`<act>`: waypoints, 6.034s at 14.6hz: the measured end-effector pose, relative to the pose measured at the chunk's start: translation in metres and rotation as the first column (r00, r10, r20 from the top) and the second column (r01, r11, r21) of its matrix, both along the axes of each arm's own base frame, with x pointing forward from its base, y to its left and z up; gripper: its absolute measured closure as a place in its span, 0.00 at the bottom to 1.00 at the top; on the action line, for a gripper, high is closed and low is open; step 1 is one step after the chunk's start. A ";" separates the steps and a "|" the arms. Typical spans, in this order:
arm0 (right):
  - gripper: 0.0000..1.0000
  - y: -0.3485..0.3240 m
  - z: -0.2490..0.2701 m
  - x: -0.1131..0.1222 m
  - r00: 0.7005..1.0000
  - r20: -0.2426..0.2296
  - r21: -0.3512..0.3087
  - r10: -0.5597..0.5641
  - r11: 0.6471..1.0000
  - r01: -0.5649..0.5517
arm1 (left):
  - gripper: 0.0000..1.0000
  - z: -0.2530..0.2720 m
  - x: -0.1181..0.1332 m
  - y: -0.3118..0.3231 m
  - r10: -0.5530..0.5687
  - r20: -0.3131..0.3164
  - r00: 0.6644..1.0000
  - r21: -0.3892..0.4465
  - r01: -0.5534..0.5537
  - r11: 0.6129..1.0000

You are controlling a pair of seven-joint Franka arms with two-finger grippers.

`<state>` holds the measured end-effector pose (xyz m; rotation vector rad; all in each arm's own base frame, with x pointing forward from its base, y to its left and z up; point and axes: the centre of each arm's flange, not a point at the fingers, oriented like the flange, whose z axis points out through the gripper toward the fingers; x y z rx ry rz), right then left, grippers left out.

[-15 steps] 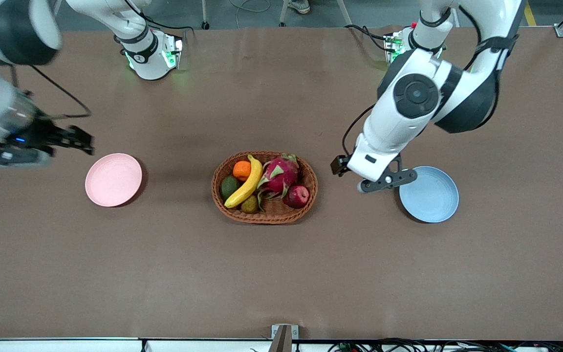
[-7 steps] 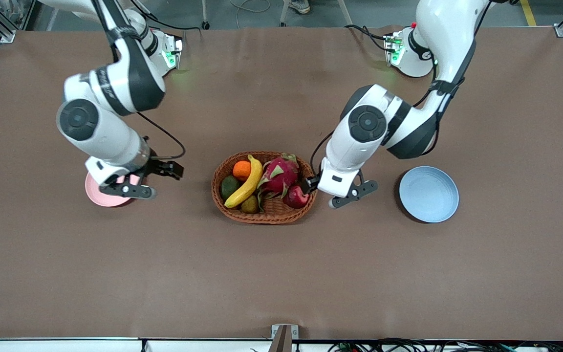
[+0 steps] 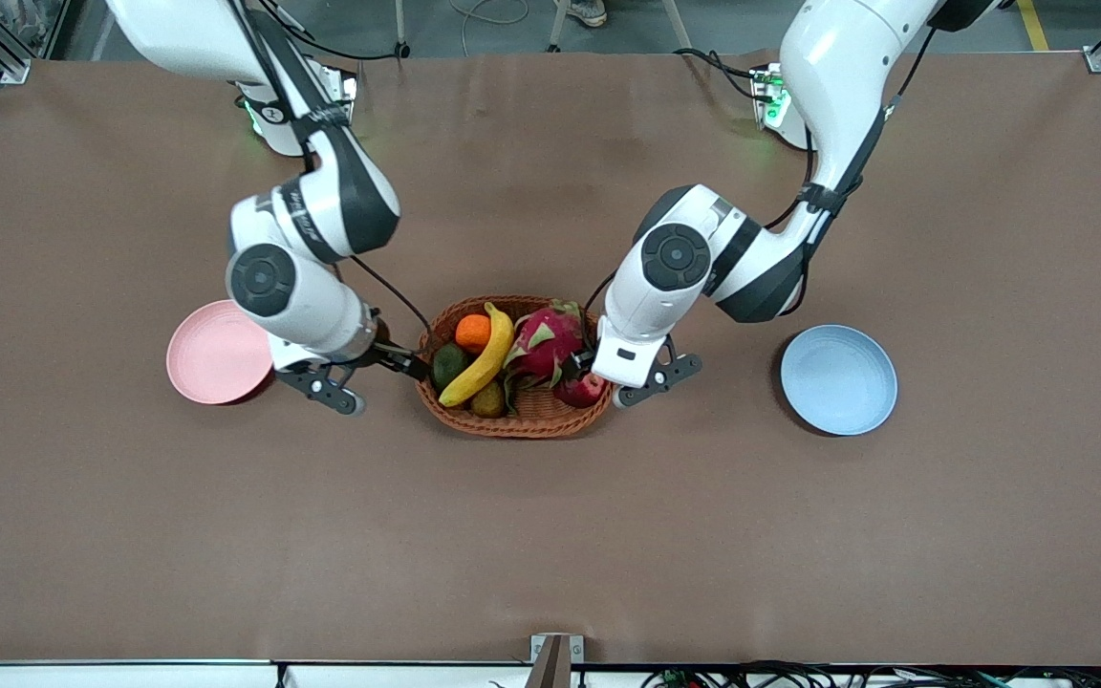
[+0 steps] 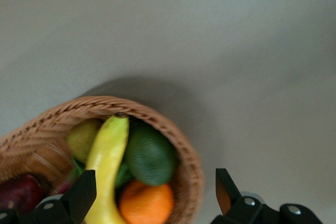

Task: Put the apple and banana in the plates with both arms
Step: 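Lower the left gripper onto the red apple while the right gripper reaches the banana, then close the left gripper on the apple while the right gripper grasps the banana, then carry the apple with the left gripper while the right gripper carries the banana, then lower the apple onto the blue plate while the right gripper lowers the banana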

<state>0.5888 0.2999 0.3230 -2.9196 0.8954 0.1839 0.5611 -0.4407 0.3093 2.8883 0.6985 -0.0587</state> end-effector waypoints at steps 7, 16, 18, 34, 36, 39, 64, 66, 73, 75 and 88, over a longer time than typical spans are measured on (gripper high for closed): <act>0.00 0.062 -0.049 0.007 0.975 -0.045 -0.032 -0.217 0.976 0.216 | 0.00 -0.058 -0.003 -0.014 0.013 -0.005 1.000 -0.028 -0.013 1.000; 0.28 0.071 -0.069 0.001 0.973 -0.068 -0.049 -0.223 0.974 0.220 | 0.00 -0.074 -0.005 -0.019 0.050 -0.013 0.999 -0.036 -0.050 0.998; 0.28 0.072 -0.068 0.000 0.973 -0.068 -0.049 -0.222 0.975 0.219 | 0.01 -0.074 -0.005 -0.019 0.051 -0.013 0.999 -0.036 -0.051 0.998; 0.29 0.077 -0.077 0.002 0.953 -0.111 0.012 -0.283 0.958 0.286 | 0.26 -0.061 0.007 -0.021 0.080 0.009 0.997 -0.059 -0.080 0.995; 0.29 0.077 -0.078 0.002 0.952 -0.112 0.010 -0.283 0.958 0.286 | 0.26 -0.042 0.017 -0.017 0.105 0.028 0.994 -0.072 -0.102 0.992; 0.31 0.076 -0.080 0.002 0.952 -0.114 0.008 -0.285 0.958 0.288 | 0.26 0.013 0.033 0.007 0.132 0.041 0.990 -0.056 -0.130 0.990; 0.60 -0.237 0.003 0.088 0.870 -0.196 -0.030 0.453 0.884 -0.467 | 0.26 -0.042 0.062 0.338 0.041 -0.184 0.982 0.344 0.026 0.939; 0.60 -0.278 -0.004 0.089 0.853 -0.200 0.000 0.482 0.870 -0.492 | 0.26 -0.053 0.053 0.341 0.027 -0.205 0.978 0.366 0.051 0.929; 0.60 -0.312 -0.055 0.067 0.833 -0.224 0.024 0.506 0.857 -0.515 | 0.26 -0.069 0.041 0.346 -0.006 -0.231 0.973 0.412 0.103 0.905; 0.60 -0.326 -0.054 0.056 0.838 -0.208 0.025 0.504 0.859 -0.511 | 0.26 -0.069 0.041 0.347 -0.009 -0.231 0.973 0.418 0.108 0.902; 0.53 -0.347 -0.094 -0.023 0.854 -0.132 -0.029 0.503 0.859 -0.510 | 0.14 -0.078 0.039 0.337 -0.035 -0.237 0.971 0.432 0.138 0.891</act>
